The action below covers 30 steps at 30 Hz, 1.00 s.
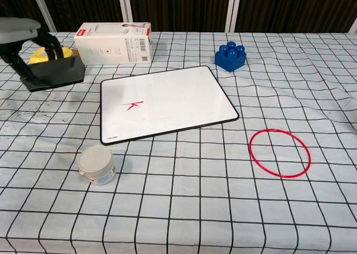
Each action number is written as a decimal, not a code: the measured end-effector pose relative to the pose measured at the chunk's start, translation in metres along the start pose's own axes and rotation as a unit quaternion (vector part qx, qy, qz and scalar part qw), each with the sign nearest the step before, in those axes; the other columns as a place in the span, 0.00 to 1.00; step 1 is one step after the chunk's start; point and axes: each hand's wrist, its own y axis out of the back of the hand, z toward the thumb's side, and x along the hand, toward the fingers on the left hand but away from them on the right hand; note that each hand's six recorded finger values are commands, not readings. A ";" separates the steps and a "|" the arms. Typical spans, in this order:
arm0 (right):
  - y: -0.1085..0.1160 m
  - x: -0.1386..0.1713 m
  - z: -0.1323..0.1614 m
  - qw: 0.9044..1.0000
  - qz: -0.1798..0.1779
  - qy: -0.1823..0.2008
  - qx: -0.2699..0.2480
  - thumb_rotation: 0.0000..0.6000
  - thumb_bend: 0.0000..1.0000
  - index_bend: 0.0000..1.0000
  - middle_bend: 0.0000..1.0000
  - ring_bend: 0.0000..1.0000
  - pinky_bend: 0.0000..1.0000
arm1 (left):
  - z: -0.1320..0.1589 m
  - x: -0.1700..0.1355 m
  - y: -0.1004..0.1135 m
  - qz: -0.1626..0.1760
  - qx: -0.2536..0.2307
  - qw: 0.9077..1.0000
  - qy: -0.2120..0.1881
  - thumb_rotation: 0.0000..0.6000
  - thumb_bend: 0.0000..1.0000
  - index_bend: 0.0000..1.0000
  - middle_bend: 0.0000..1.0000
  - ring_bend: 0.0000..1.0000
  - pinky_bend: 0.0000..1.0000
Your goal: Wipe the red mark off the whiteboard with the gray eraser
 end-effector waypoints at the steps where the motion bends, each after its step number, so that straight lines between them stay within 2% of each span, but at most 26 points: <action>1: 0.000 0.000 0.000 1.000 0.000 0.000 0.000 1.00 0.04 0.00 0.04 0.18 0.21 | 0.005 0.002 0.004 0.003 0.005 1.000 -0.007 1.00 0.25 0.41 0.46 0.13 0.08; 4: 0.000 0.000 0.000 1.000 0.001 -0.001 0.000 1.00 0.04 0.00 0.04 0.18 0.21 | 0.023 0.012 0.012 0.009 0.022 0.999 -0.030 1.00 0.25 0.41 0.46 0.13 0.08; 8: 0.000 0.000 0.000 1.000 0.002 -0.002 -0.001 1.00 0.04 0.00 0.04 0.18 0.21 | 0.040 0.026 0.011 0.008 0.039 0.998 -0.044 1.00 0.25 0.42 0.46 0.13 0.08; 15: -0.001 -0.001 -0.002 1.000 0.005 -0.008 0.001 1.00 0.04 0.00 0.04 0.18 0.21 | 0.076 0.056 -0.007 -0.006 0.071 0.995 -0.075 1.00 0.25 0.43 0.46 0.13 0.08; 22: -0.001 -0.001 -0.003 1.000 0.006 -0.009 0.002 1.00 0.04 0.00 0.04 0.18 0.21 | 0.105 0.076 -0.019 -0.002 0.101 0.991 -0.091 1.00 0.25 0.43 0.47 0.13 0.07; 30: -0.001 -0.001 -0.004 1.000 0.005 -0.009 0.002 1.00 0.04 0.00 0.04 0.18 0.21 | 0.121 0.083 -0.036 -0.011 0.108 0.989 -0.100 1.00 0.25 0.43 0.47 0.13 0.07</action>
